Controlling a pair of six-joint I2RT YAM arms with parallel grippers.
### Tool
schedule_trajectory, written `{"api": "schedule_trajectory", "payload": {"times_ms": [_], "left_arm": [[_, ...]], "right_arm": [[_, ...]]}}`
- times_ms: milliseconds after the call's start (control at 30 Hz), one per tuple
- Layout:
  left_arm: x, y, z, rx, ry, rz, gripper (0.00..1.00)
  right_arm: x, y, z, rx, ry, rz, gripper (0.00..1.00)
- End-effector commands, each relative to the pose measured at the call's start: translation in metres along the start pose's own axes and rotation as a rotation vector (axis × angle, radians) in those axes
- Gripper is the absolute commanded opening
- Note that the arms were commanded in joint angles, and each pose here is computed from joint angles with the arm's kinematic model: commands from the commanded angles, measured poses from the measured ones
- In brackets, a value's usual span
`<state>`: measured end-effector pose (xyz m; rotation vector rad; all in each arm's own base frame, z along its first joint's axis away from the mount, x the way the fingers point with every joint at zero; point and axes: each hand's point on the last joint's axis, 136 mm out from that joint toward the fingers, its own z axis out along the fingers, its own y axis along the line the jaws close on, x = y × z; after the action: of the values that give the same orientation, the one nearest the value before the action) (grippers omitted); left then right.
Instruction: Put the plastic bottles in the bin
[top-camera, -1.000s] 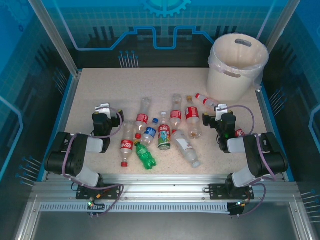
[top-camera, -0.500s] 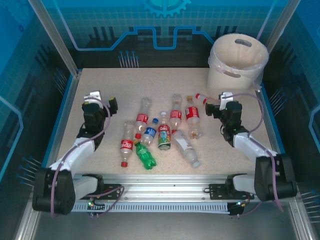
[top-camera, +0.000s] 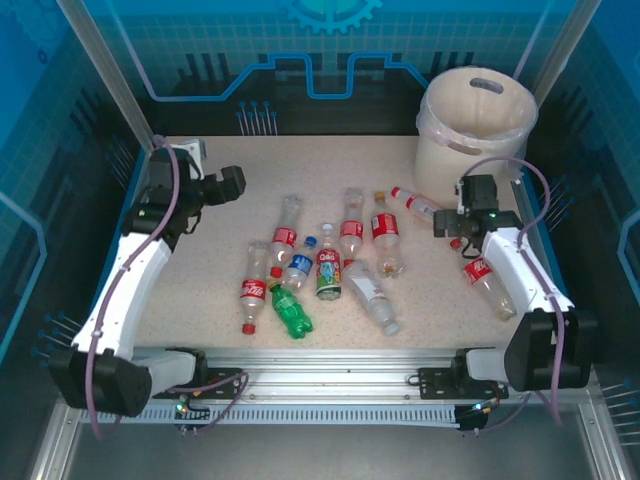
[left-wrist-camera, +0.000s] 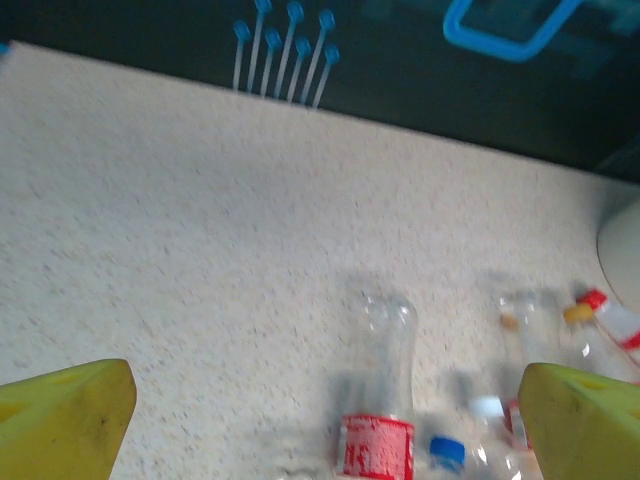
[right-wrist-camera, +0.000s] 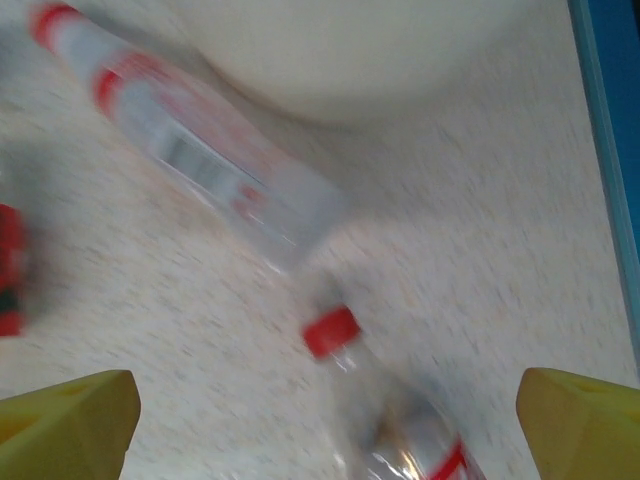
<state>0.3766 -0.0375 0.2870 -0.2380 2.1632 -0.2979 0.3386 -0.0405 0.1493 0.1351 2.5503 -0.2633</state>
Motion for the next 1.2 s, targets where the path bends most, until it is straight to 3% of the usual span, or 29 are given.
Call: {"api": "schedule_trajectory", "payload": {"times_ms": [0,300,567,900,1033,1167], "left_arm": [[0.026,-0.011,0.009,0.059,0.168,0.011,0.99],[0.048,-0.024,0.034,0.164,0.242,-0.008,0.99],[0.049,-0.023,0.027,0.172,0.2,0.013,0.99],[0.045,-0.027,0.02,0.196,0.168,-0.002,0.99],[0.044,-0.028,0.02,0.203,0.163,-0.006,0.99],[0.04,-0.029,0.016,0.207,0.153,-0.005,0.99]], "right_arm": [[0.045,-0.013,0.011,0.005,0.214,0.02,0.98],[0.092,-0.024,0.04,0.058,0.422,0.08,0.96],[0.113,-0.022,0.066,0.023,0.515,0.126,0.98],[0.117,-0.015,0.074,0.004,0.52,0.11,0.83],[0.11,-0.013,0.067,0.004,0.489,0.102,0.66],[0.098,-0.011,0.053,-0.012,0.441,0.1,0.63]]}}
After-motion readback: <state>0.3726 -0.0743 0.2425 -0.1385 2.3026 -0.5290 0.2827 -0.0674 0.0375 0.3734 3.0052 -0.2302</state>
